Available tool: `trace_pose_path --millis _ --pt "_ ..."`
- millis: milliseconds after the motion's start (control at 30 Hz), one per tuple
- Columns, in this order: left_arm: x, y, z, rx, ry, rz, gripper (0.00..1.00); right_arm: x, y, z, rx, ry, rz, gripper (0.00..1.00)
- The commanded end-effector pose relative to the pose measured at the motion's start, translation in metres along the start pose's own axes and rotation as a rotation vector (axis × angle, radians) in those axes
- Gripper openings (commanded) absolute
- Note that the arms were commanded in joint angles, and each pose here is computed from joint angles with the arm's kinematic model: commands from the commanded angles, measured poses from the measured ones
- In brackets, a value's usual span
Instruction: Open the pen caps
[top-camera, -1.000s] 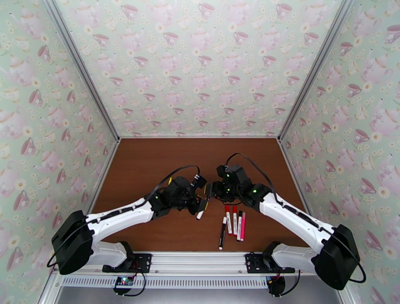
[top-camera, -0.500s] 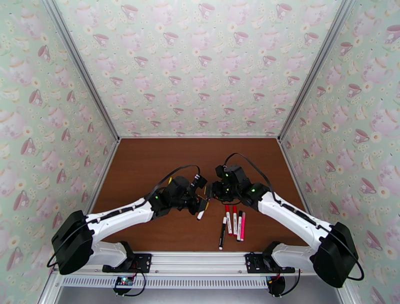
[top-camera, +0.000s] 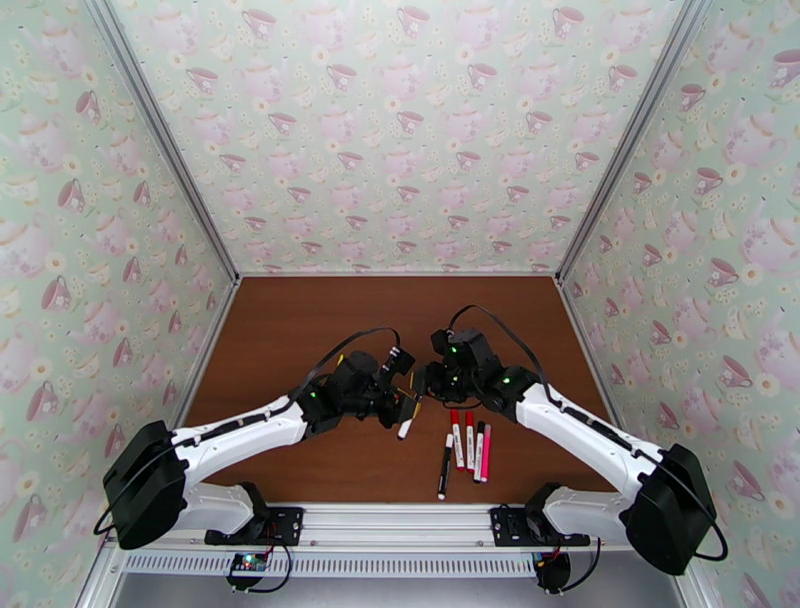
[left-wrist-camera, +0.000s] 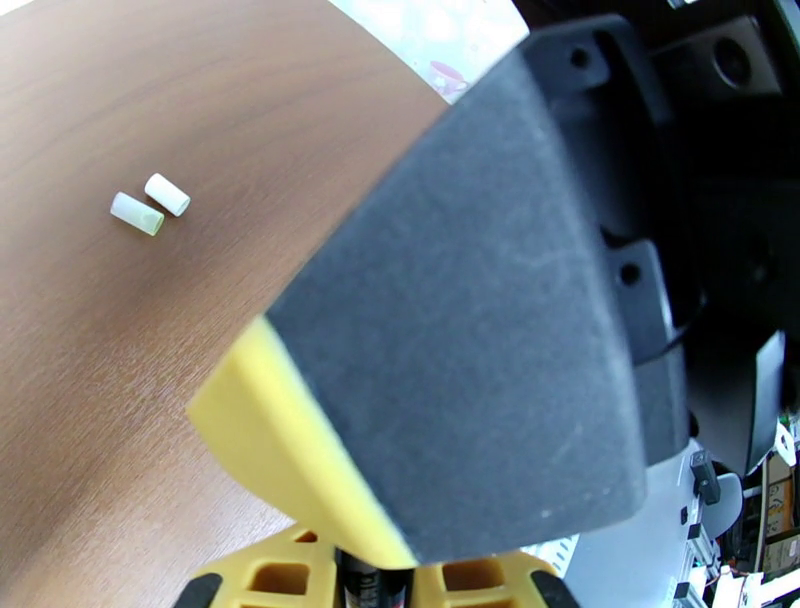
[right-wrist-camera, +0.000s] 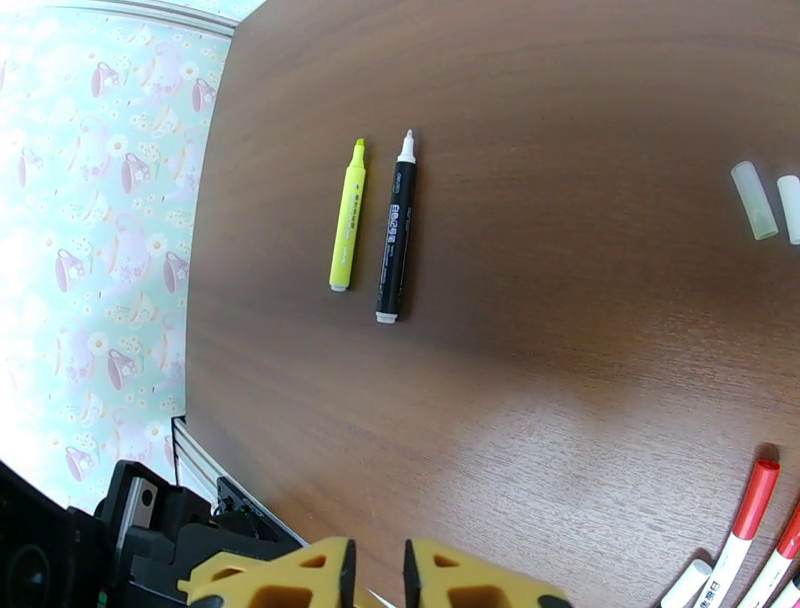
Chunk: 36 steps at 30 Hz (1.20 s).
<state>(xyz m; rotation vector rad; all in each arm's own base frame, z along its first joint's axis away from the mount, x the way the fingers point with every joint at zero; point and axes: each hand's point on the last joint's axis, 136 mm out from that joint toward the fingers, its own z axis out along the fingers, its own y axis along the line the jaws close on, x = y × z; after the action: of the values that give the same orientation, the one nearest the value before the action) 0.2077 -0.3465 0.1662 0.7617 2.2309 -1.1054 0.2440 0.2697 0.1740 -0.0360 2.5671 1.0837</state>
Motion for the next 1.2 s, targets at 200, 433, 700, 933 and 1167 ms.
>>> trace_pose_path --millis 200,433,700,933,1167 --pt "-0.005 -0.006 -0.005 0.046 -0.047 -0.030 0.33 -0.013 0.015 -0.006 -0.041 -0.051 -0.028 0.12" --pt "0.000 -0.005 -0.002 0.085 -0.070 -0.071 0.46 -0.019 0.030 -0.012 -0.105 -0.074 -0.014 0.10" --pt "-0.003 0.002 0.002 0.061 -0.090 -0.094 0.23 -0.020 0.040 -0.012 -0.160 -0.074 0.002 0.10" --pt "-0.001 0.006 -0.005 0.057 -0.092 -0.114 0.07 -0.030 0.036 -0.022 -0.196 -0.120 0.032 0.07" --pt "-0.005 -0.023 -0.020 0.280 -0.055 -0.152 0.06 -0.044 0.052 -0.056 -0.352 -0.200 -0.067 0.06"
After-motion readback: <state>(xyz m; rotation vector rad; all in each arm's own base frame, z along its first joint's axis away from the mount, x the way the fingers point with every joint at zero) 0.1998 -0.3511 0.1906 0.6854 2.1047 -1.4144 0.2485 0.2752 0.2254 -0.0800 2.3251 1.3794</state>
